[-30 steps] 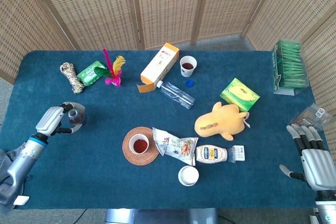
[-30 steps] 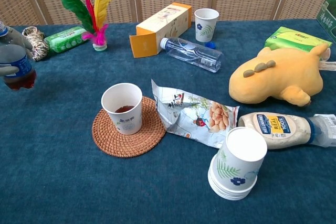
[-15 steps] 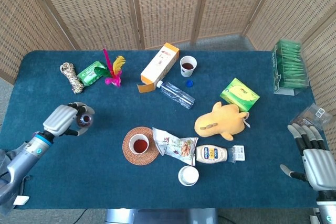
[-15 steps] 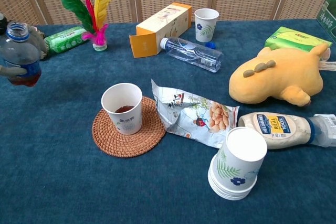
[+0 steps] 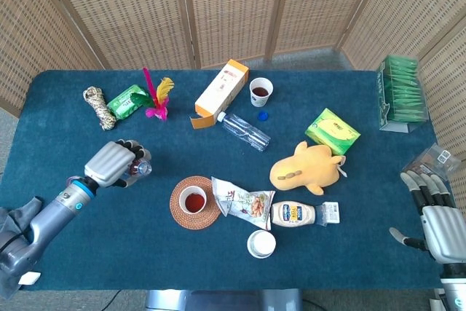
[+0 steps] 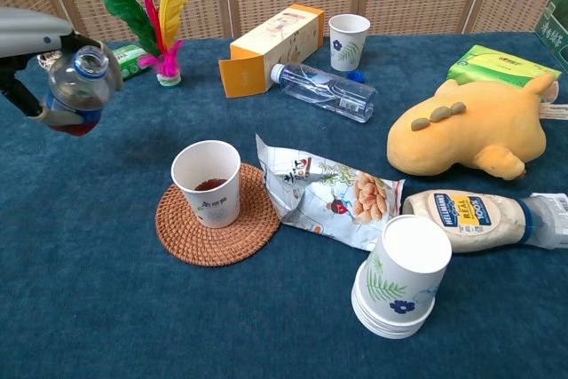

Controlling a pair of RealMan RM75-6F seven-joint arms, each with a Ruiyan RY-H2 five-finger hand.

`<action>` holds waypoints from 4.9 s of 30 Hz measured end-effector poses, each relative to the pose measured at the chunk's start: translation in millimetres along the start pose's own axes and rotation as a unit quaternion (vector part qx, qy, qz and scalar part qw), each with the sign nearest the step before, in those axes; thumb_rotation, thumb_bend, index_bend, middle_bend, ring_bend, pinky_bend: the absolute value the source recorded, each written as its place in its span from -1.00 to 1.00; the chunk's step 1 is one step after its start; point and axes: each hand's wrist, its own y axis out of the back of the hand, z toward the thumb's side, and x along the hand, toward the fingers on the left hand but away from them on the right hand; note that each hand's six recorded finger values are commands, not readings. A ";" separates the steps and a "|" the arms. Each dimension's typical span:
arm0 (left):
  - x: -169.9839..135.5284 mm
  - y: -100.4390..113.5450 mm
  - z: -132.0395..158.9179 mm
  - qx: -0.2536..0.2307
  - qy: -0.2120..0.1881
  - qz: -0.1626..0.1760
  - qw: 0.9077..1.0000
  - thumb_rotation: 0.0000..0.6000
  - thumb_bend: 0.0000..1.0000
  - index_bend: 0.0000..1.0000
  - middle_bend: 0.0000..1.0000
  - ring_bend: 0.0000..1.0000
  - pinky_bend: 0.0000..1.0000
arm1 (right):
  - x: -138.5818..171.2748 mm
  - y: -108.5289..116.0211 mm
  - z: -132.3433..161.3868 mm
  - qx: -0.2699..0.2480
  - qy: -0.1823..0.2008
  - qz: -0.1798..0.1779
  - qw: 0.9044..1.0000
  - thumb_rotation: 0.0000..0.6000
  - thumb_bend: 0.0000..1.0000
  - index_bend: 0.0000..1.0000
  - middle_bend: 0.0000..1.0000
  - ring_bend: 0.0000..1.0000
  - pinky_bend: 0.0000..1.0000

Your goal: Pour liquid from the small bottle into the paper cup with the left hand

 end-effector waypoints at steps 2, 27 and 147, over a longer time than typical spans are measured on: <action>3.4 2.8 8.0 0.020 -0.006 -0.003 1.000 1.00 -0.06 0.10 -0.14 -0.45 -0.24 | 0.2 0.9 -0.5 -0.002 0.000 -0.001 1.000 1.00 -1.00 -1.00 -1.00 -1.00 -1.00; 37.8 3.2 76.6 0.152 -0.036 -0.044 0.987 1.00 -0.04 0.10 -0.14 -0.45 -0.24 | 2.3 8.3 -4.4 -0.022 0.004 -0.006 1.000 1.00 -1.00 -1.00 -1.00 -1.00 -1.00; 38.0 6.4 116.0 0.404 -0.065 -0.016 0.912 1.00 -0.04 0.14 -0.12 -0.42 -0.23 | 3.8 11.3 -5.4 -0.026 0.009 -0.008 1.000 1.00 -1.00 -1.00 -1.00 -1.00 -1.00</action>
